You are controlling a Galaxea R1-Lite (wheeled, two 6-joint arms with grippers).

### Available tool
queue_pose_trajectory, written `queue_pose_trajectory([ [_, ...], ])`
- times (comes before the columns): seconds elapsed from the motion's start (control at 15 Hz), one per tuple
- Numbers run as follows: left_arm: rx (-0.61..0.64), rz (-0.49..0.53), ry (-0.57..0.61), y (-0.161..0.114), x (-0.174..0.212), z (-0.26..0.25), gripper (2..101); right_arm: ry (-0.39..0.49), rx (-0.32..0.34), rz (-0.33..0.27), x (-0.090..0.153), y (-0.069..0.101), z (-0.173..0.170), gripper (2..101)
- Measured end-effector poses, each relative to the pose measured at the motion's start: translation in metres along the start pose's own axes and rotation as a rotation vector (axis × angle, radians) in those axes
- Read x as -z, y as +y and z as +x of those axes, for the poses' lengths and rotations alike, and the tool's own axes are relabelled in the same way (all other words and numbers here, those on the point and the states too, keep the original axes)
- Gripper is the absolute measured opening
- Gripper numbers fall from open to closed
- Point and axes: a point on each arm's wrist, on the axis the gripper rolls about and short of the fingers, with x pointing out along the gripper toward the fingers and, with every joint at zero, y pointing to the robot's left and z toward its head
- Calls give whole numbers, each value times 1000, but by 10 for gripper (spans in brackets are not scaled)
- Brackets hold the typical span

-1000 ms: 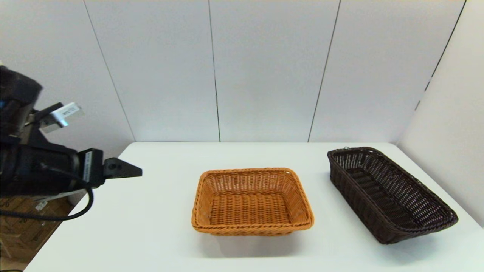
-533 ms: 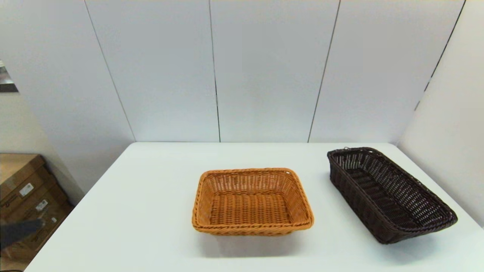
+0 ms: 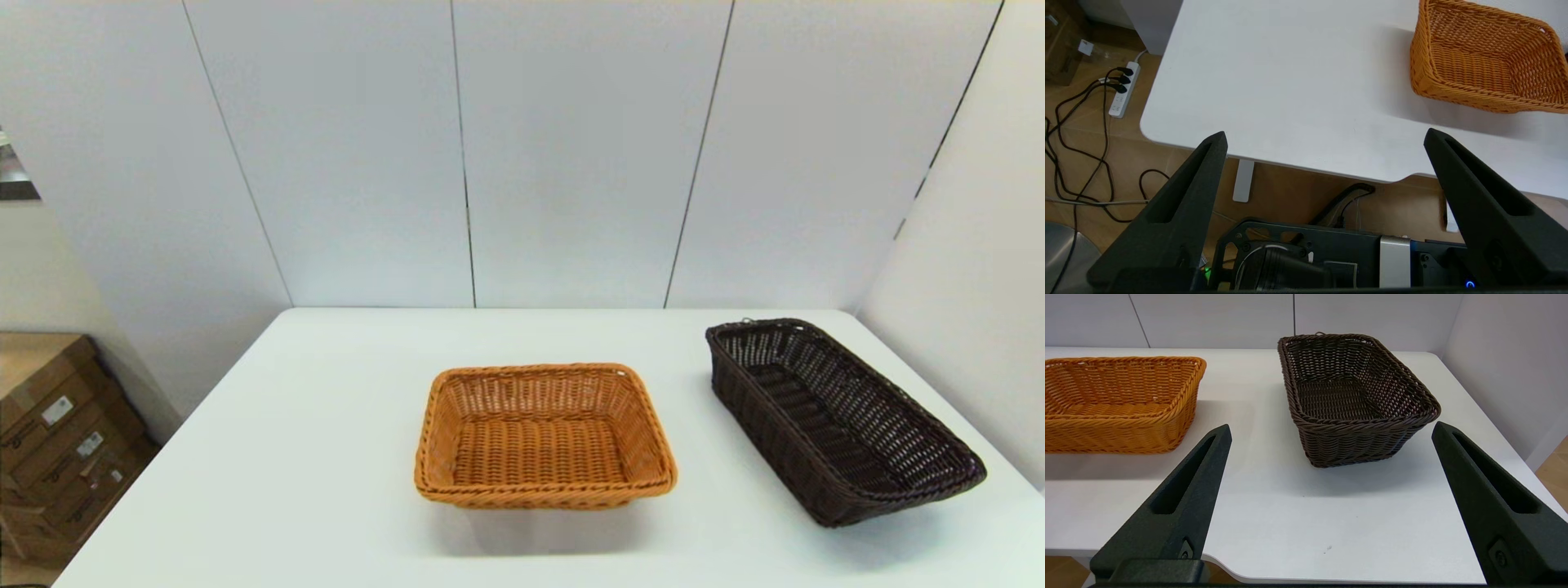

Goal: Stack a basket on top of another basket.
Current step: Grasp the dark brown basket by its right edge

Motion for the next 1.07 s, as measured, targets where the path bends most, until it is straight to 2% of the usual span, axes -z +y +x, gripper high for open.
queue_pose_trajectory([
  [0.27,-44,2,-57,5,25,-11,977,0,0,0,0,0,0,974],
  [0.6,6,-3,-98,8,55,-15,977,0,0,0,0,0,0,974],
  [1.07,38,117,-218,14,97,-1,978,0,0,0,0,0,0,974],
])
